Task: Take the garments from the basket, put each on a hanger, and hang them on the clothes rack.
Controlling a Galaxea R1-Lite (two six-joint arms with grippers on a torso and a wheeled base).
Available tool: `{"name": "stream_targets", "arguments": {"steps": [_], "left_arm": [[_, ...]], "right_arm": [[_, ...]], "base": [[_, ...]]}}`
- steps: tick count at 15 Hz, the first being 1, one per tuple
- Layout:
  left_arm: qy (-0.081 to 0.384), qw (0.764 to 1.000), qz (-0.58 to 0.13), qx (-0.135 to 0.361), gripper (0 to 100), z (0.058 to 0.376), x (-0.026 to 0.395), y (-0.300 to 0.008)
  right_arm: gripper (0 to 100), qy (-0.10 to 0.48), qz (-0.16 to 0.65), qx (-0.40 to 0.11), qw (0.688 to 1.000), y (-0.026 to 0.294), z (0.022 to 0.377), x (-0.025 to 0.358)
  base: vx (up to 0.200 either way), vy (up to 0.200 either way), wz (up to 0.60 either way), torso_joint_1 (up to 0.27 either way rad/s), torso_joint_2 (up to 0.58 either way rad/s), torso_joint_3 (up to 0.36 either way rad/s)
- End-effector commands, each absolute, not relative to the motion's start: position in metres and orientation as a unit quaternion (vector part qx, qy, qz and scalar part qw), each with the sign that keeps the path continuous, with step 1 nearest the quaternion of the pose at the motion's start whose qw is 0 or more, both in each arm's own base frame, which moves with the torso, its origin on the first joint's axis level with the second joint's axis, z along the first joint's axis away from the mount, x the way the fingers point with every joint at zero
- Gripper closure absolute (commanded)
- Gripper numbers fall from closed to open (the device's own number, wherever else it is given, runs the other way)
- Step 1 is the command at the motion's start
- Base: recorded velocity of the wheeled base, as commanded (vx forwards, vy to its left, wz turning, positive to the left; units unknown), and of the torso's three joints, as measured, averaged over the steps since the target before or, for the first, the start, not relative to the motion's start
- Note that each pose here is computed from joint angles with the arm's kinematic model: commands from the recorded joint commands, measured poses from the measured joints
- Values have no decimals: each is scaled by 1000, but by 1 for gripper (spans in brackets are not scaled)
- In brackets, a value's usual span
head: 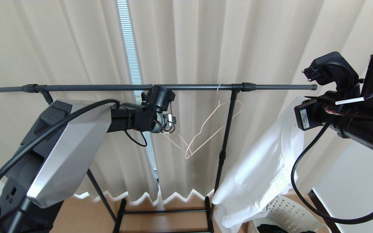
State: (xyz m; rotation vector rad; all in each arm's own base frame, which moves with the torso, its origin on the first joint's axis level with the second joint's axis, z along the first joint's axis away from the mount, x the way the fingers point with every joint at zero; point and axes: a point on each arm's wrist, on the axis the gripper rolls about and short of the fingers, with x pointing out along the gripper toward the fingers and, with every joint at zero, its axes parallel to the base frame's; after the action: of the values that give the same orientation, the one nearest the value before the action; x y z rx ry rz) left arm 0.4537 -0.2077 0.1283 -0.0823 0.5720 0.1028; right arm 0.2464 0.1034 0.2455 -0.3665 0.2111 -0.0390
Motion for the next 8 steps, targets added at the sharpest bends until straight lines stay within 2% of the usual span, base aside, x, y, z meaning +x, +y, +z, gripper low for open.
{"name": "stream_targets", "arguments": {"steps": [1, 8], "left_arm": [[266, 961, 52, -49, 0, 136, 455, -205], [259, 960, 87, -60, 0, 136, 469, -173]], "right_arm": [[100, 105, -19, -182, 977, 104, 245, 247], [100, 105, -19, -182, 977, 104, 245, 247]], "base": [[0, 0, 0, 0, 0, 0], [0, 0, 0, 0, 0, 0]]}}
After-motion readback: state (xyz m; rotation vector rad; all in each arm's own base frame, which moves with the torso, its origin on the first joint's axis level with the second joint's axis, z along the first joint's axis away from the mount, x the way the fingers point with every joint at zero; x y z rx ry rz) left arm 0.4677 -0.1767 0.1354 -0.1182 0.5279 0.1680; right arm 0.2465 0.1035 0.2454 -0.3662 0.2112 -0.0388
